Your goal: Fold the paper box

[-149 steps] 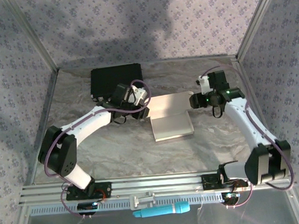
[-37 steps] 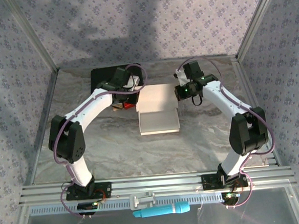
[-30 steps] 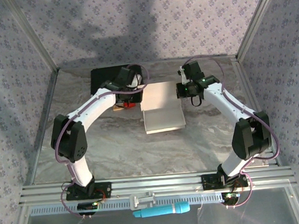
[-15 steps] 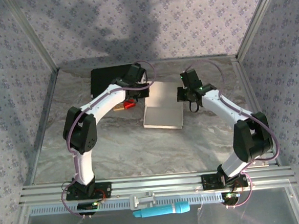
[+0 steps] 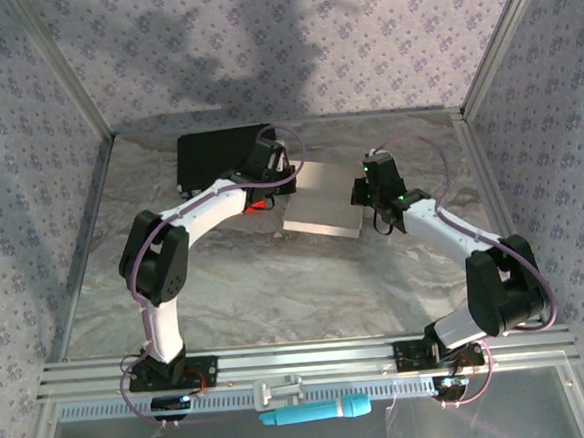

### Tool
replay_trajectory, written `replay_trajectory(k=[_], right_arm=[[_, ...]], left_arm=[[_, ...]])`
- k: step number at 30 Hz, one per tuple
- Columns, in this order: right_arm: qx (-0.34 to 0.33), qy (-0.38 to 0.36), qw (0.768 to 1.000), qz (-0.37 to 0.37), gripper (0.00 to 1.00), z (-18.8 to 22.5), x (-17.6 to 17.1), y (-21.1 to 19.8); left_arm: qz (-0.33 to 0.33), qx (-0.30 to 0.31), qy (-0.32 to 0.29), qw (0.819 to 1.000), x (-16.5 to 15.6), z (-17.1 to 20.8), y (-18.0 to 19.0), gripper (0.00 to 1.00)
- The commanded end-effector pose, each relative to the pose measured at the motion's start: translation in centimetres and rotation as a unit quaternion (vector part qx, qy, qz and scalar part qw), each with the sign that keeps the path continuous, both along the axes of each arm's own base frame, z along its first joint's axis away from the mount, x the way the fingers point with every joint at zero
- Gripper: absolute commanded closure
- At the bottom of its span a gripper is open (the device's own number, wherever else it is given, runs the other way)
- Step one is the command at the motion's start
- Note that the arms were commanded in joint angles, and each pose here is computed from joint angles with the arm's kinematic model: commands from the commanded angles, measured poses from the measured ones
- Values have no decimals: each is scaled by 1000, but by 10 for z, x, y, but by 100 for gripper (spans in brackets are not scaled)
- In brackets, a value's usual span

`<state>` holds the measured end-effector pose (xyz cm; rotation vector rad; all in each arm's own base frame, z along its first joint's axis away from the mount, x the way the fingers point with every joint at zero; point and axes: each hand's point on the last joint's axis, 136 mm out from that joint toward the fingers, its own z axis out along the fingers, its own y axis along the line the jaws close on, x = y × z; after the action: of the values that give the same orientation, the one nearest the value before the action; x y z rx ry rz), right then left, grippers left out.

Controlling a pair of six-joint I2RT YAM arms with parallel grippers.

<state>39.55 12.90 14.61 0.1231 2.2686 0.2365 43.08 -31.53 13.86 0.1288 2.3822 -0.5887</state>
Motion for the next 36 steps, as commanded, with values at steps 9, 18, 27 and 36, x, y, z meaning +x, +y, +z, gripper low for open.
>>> replay_trajectory(k=[9,18,27,36], right_arm=[[57,-26,998,-12,100,12,-9,9],[64,-12,996,-61,100,28,14,22],[59,1,996,-70,100,8,6,17],[62,23,995,-69,100,-14,-15,13]], left_arm=[[-58,-69,-11,996,-39,9,-25,100],[-23,-75,14,997,-22,28,-37,100],[-27,-54,23,998,-27,9,-35,100],[-46,-63,21,997,-46,-10,-38,100]])
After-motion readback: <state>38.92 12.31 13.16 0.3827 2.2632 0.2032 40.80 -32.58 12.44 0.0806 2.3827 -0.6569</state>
